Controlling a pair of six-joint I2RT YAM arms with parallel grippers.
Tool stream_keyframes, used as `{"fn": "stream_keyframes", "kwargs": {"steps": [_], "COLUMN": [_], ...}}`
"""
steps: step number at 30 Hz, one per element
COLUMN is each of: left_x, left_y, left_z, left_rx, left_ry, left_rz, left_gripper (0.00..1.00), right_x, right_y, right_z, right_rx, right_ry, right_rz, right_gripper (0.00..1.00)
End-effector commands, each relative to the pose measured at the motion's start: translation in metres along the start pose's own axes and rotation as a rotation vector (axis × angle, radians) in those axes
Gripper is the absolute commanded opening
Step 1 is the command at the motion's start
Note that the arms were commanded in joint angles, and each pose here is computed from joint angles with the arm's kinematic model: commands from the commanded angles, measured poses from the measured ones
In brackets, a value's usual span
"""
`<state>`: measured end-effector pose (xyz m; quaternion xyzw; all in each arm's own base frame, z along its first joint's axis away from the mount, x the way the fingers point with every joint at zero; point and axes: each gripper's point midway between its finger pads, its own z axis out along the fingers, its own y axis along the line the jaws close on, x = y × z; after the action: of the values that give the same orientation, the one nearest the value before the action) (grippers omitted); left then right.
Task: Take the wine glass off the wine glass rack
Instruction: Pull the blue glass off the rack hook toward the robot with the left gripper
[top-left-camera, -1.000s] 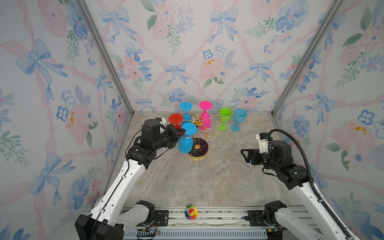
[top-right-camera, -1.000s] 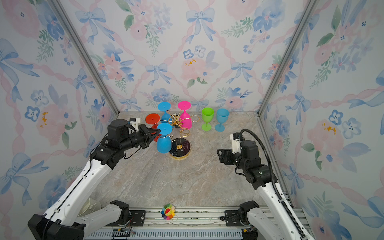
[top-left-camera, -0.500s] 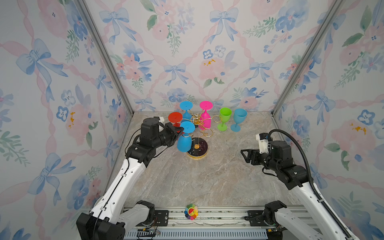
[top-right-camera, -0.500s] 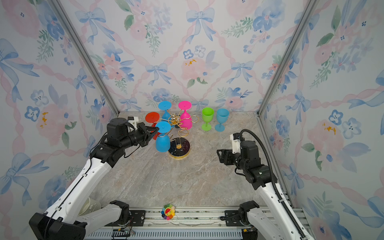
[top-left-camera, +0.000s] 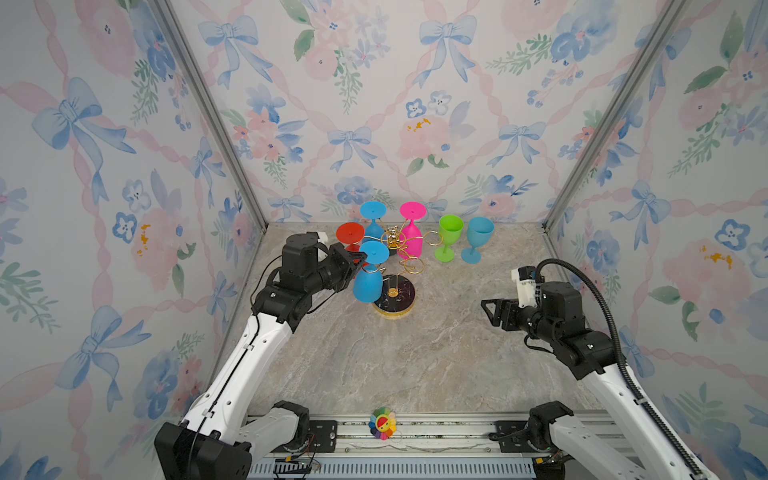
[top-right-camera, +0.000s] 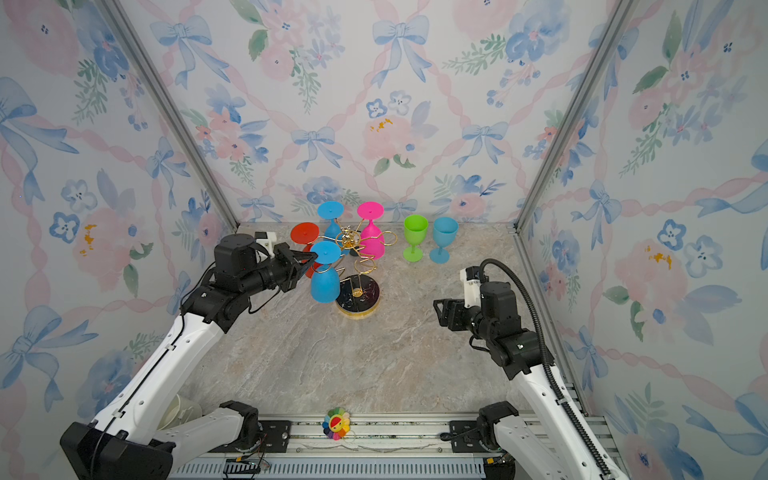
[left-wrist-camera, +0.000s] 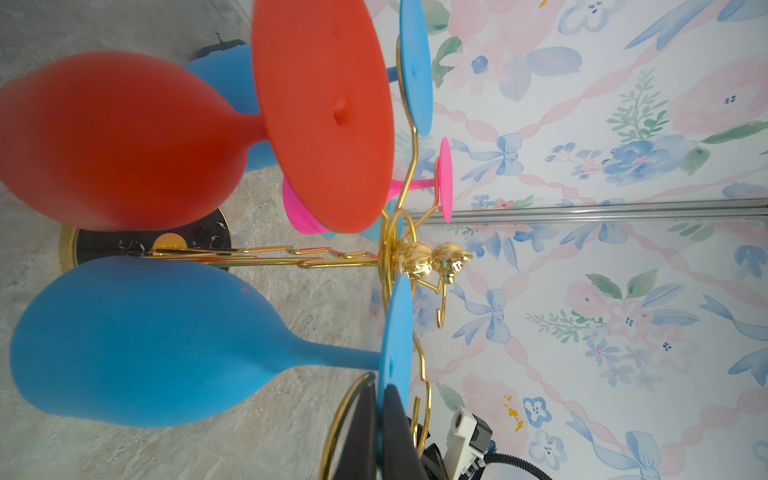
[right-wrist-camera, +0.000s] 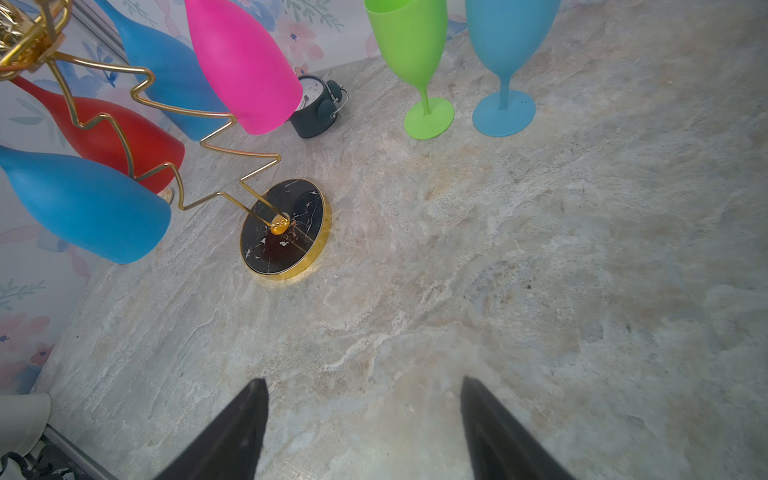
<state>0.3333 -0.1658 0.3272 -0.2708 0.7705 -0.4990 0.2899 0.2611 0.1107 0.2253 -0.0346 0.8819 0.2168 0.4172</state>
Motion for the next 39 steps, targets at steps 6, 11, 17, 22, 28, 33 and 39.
{"fn": "stream_keyframes", "kwargs": {"steps": [6, 11, 17, 22, 28, 33, 39], "left_x": [-0.012, -0.014, -0.018, -0.021, -0.021, -0.025, -0.028], "left_y": [0.005, 0.011, 0.009, 0.005, 0.008, 0.015, 0.018], "left_z": [0.001, 0.002, 0.000, -0.002, -0.008, -0.013, -0.021], "left_rx": [-0.029, -0.042, -0.037, -0.029, -0.029, -0.035, -0.029], "left_ry": [-0.048, -0.055, -0.077, -0.091, -0.106, -0.129, -0.151], "left_rz": [-0.025, -0.081, -0.116, -0.122, -0.142, -0.164, -0.173], "left_gripper": [0.00, 0.00, 0.00, 0.00, 0.00, 0.00, 0.00], "right_x": [0.002, 0.002, 0.003, 0.003, 0.003, 0.003, 0.004], "right_y": [0.001, 0.001, 0.001, 0.001, 0.002, 0.002, 0.001], "right_z": [0.002, 0.003, 0.004, 0.003, 0.002, 0.002, 0.002], "right_rx": [-0.002, -0.004, -0.007, -0.006, -0.007, -0.008, -0.005], "right_ry": [-0.001, -0.002, 0.001, 0.001, -0.002, -0.001, 0.003], "right_rz": [0.001, 0.003, 0.002, 0.003, 0.001, 0.002, 0.004], "right_gripper": [0.75, 0.75, 0.75, 0.75, 0.75, 0.75, 0.75]}}
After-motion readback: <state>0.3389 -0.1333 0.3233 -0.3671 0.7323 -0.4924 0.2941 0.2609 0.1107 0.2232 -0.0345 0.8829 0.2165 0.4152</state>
